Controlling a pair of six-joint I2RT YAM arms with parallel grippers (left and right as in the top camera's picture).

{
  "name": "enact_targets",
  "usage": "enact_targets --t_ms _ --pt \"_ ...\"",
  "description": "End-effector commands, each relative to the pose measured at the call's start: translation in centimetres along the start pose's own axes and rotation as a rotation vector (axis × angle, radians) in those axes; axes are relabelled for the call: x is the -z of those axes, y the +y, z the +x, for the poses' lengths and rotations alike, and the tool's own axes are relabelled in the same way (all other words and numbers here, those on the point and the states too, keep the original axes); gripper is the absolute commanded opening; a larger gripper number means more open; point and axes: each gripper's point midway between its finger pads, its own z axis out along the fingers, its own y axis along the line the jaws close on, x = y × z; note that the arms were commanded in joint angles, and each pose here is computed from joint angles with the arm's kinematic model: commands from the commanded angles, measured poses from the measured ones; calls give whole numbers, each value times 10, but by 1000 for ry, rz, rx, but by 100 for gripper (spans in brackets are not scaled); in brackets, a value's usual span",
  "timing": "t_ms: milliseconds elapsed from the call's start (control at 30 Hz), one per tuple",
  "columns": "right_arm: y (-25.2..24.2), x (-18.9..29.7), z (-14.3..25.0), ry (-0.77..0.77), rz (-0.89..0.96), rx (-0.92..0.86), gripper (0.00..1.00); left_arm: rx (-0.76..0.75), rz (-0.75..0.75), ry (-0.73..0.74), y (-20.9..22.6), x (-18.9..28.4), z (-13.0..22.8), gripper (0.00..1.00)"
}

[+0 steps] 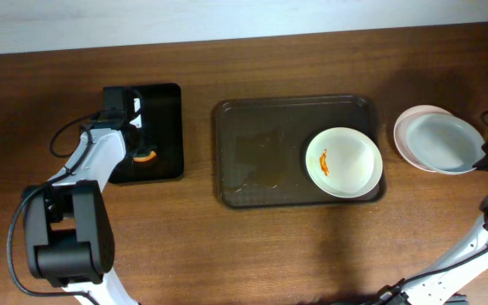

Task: Clean dirty plates on tray and stack at the side
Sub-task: 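Lift the back plate with the right gripper and stack it on the right plate, then move the right gripper back to grip the rim of the last plate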

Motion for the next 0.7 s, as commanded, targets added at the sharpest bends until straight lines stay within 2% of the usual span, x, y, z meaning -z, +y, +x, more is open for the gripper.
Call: enact_targets --t_ms 0,33,67,100,167,267,333,400,467,600,667 --pt "19 5 4 -20 0 39 15 -6 11 5 -2 -3 1 0" --pt "25 3 5 -18 2 55 17 -6 11 5 -2 -3 1 0" --pt "33 1 6 -18 5 75 26 -6 11 5 -2 -3 1 0" --pt "44 -2 11 -7 2 104 45 -6 11 5 -2 -3 1 0" --pt "76 -2 31 54 -77 174 44 -6 11 4 -2 -3 1 0" --pt "129 32 68 71 -145 330 45 -6 11 4 -2 -3 1 0" --pt "149 41 105 83 -45 494 58 -6 11 3 -2 -3 1 0" --pt "159 14 112 68 143 628 59 -6 11 3 -2 -3 1 0" --pt "181 -15 124 69 156 777 63 -6 11 3 -2 -3 1 0" --pt "201 -62 125 -28 307 928 84 -6 11 4 -2 -3 1 0" --pt "206 -74 121 -54 292 968 86 -6 11 4 -2 -3 1 0"
